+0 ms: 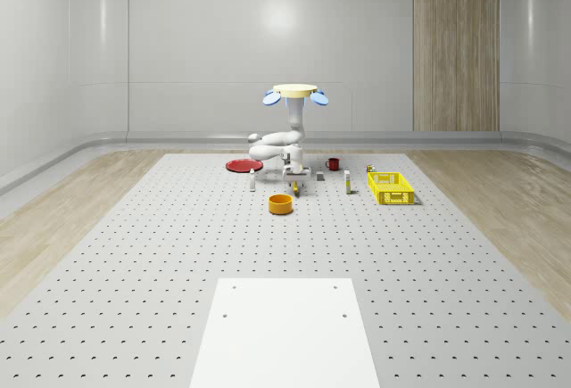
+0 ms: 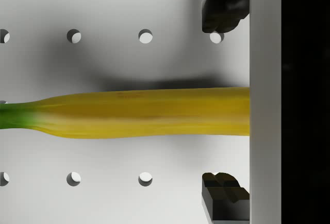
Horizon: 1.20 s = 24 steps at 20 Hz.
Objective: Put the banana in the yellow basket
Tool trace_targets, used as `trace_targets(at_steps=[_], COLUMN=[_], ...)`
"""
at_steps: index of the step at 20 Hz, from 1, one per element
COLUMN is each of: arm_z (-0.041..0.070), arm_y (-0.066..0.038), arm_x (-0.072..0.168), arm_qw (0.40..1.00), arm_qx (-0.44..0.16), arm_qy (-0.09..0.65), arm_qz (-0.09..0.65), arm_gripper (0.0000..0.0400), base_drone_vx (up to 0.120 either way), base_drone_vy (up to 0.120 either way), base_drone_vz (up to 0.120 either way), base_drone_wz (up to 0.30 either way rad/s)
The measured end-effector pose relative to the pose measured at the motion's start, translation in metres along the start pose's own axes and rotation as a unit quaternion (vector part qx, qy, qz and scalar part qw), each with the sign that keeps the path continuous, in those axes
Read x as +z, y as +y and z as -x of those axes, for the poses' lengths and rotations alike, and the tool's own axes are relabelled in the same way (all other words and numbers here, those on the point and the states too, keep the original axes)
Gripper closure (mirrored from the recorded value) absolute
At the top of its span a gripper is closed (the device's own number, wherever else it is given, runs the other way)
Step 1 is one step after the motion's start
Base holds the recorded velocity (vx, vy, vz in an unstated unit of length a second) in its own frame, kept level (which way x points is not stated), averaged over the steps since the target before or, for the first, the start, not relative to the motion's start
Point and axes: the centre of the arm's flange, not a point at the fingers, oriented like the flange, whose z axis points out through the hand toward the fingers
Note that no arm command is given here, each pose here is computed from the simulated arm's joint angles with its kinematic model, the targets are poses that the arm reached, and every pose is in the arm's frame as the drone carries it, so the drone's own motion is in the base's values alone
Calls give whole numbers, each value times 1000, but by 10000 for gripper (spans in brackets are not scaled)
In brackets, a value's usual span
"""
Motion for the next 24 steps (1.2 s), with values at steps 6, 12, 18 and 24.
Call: trace_targets(at_steps=[6, 12, 18, 24], arm_z=[-2, -5, -6, -6], arm_y=[2, 5, 5, 6], arm_x=[16, 30, 37, 39], arm_qw=[1000, 1000, 1000, 1000], arm_qx=[0, 0, 0, -6], arm_qy=[0, 0, 0, 1], arm_qz=[0, 0, 0, 1], arm_gripper=[0, 0, 141, 209], base_drone_vx=[0, 0, 0, 0], base_drone_vy=[0, 0, 0, 0], base_drone_vz=[0, 0, 0, 0], base_drone_wz=[0, 0, 0, 0])
